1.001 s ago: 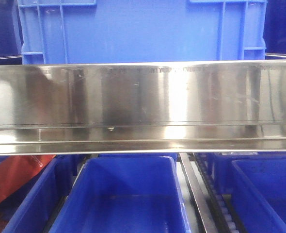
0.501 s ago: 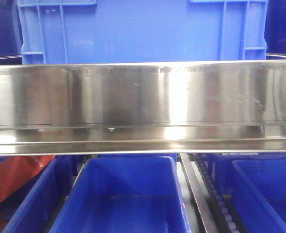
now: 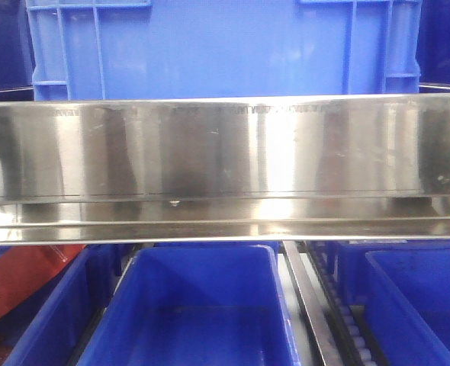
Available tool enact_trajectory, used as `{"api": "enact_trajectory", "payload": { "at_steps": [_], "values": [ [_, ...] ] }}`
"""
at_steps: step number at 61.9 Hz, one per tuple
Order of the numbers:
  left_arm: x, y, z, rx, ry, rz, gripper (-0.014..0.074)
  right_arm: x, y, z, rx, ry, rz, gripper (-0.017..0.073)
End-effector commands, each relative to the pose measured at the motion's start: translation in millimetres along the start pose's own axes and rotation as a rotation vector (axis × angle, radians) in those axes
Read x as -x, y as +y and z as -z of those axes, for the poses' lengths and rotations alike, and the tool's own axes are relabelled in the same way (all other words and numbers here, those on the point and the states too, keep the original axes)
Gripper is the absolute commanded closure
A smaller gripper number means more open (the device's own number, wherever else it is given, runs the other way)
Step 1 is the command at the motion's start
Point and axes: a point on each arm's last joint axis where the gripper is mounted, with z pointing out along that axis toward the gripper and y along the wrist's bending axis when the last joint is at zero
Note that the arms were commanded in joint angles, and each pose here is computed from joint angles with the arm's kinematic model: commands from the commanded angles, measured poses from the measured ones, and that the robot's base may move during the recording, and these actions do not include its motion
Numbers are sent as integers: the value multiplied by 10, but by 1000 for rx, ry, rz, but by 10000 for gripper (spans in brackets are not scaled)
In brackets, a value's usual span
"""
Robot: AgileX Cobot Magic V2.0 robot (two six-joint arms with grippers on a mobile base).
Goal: Place cylindrical capacitor in blue bin on shelf
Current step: 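Lower both grippers into a blue bin and open them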
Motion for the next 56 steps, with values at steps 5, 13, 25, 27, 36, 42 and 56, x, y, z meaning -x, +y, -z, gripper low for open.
{"api": "enact_trajectory", "payload": {
  "at_steps": [5,13,25,27,36,42,56],
  "values": [
    [-57,-95,-309,-33,13,-5,705,-101,145,-262,48,-17,14,722],
    [-101,-100,-449,-33,39,-3,704,-228,200,-390,65,32,7,702],
    [-106,-100,-475,-32,51,-1,506,-273,202,-434,64,49,1,363],
    [-106,-100,-475,-32,51,-1,433,-271,202,-434,64,47,1,283],
    [-107,-100,-475,-32,52,-1,146,-264,202,-434,64,39,-2,129],
    [-107,-100,-475,-32,52,10,46,-248,201,-435,63,22,-4,144],
    [-28,-99,-430,-32,28,10,71,-156,198,-360,63,-9,-5,313]
  ]
}}
